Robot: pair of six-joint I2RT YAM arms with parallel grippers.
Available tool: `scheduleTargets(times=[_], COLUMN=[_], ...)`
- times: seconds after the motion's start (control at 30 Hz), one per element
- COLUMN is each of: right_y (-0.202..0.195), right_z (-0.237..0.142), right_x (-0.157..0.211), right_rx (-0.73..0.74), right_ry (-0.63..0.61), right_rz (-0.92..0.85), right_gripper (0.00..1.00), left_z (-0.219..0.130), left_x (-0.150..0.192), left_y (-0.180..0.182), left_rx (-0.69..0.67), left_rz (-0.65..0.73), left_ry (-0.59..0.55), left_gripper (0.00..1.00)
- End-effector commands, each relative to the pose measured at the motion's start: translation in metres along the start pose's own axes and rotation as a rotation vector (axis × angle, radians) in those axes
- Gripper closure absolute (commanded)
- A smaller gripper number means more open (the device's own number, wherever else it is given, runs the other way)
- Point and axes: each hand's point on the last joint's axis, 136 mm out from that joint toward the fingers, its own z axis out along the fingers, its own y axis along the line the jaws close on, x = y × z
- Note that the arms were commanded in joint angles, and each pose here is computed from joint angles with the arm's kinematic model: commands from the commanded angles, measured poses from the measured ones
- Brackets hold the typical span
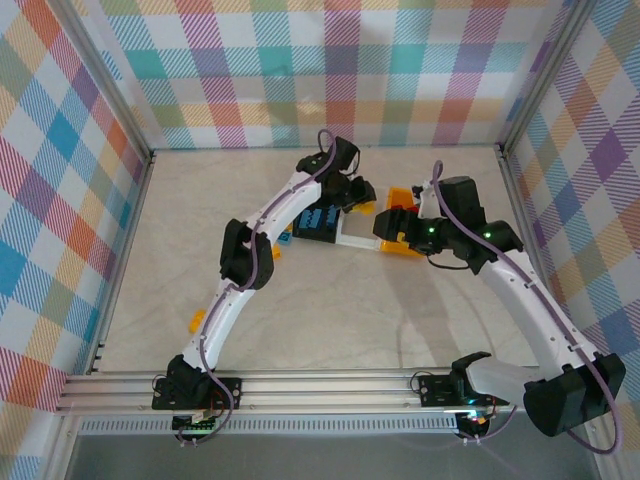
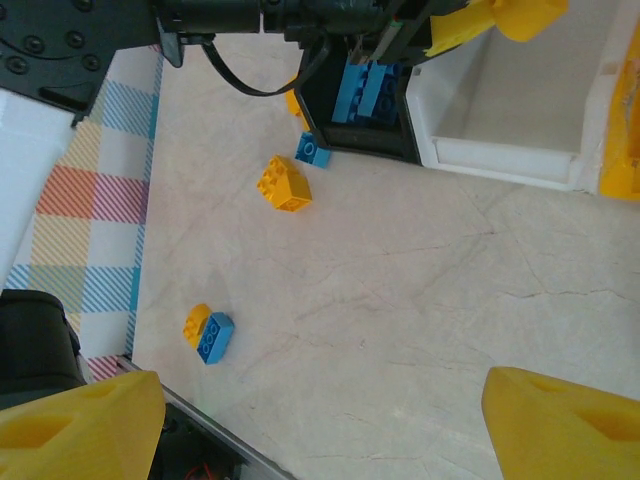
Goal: Sort the legos into containers by color
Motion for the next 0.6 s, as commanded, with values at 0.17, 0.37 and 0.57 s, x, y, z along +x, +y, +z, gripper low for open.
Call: scheduleTargets(times=[0.17,0.37,0.57], right_y=[-0.004,-0.002,0.014], right_z=[-0.002,0.009,0.054], right_x=[0.001,-0.004,0.012], right_rx=[0.019,0.011,0.013], right_ry=[0.002,0.040,0.214], right_rz=[-0.022,-0.022,-0.115], right_gripper=[0.17,0.18,0.19], left_z=[-0.019,-0.070,-0.177], left_x=[-0.005,-0.010,-0.004], left_y=[-0.021,-0.018,0.070], left_rx=[0.054,-0.029,-0.298], left_rz=[0.024,0.046,-0.049], left_ry=[-0.020,-0.080,-0.204], left_gripper=[0.44,0.43,0.43])
